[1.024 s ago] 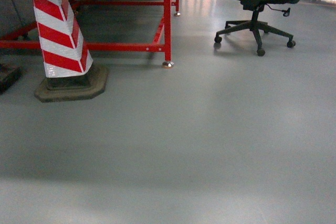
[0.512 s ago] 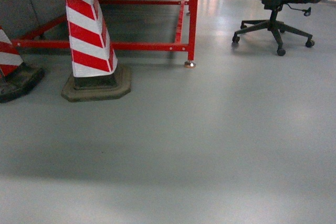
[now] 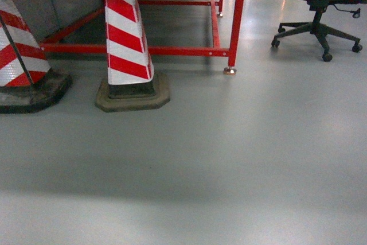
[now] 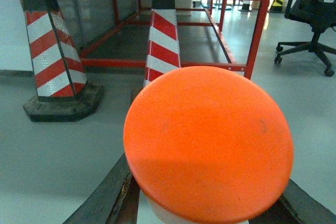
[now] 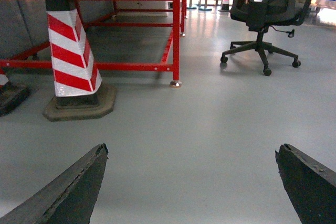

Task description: Pick capacitor and pack into box

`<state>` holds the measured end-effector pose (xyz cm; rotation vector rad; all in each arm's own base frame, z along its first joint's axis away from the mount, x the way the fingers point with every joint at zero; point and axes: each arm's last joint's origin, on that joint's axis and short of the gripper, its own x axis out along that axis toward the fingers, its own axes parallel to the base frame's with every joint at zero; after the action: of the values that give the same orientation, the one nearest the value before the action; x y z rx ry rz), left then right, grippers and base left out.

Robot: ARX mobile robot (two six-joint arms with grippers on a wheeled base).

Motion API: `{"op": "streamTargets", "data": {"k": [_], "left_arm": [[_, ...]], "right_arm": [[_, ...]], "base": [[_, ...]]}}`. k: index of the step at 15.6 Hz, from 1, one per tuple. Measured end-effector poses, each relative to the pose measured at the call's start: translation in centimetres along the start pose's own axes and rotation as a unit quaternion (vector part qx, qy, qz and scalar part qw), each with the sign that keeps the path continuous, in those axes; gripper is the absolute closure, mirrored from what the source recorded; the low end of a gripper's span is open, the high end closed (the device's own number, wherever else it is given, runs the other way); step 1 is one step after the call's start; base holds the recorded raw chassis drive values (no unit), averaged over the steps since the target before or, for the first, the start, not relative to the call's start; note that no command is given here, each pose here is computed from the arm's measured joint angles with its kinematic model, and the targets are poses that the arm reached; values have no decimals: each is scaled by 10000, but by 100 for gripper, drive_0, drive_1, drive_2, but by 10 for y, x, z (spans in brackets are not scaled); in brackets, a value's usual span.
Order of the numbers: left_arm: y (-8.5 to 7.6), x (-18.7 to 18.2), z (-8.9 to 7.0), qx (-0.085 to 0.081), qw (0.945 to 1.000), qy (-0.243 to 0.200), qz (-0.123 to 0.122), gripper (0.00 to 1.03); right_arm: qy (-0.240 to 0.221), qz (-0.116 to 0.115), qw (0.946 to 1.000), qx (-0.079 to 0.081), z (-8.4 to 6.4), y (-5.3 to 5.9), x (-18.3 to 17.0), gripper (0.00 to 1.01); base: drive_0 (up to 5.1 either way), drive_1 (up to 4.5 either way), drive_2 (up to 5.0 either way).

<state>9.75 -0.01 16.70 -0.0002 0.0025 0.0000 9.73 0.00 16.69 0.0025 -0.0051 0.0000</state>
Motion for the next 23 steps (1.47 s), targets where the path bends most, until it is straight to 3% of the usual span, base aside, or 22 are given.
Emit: {"op": "streamTargets", "data": {"k": [10, 19, 23], "left_arm": [[0, 0, 0, 2, 10000, 6, -8, 59], [0, 0, 0, 2, 10000, 8, -4, 59], [0, 0, 0, 2, 10000, 4, -2, 59]], "right_arm": [[25, 4, 10000, 0, 0, 0, 0, 3], [15, 4, 10000, 0, 0, 0, 0, 3], [17, 0, 10000, 0, 0, 0, 0, 3]], "base": [[-485, 301, 187], [0, 0, 0], [8, 418, -401]]}}
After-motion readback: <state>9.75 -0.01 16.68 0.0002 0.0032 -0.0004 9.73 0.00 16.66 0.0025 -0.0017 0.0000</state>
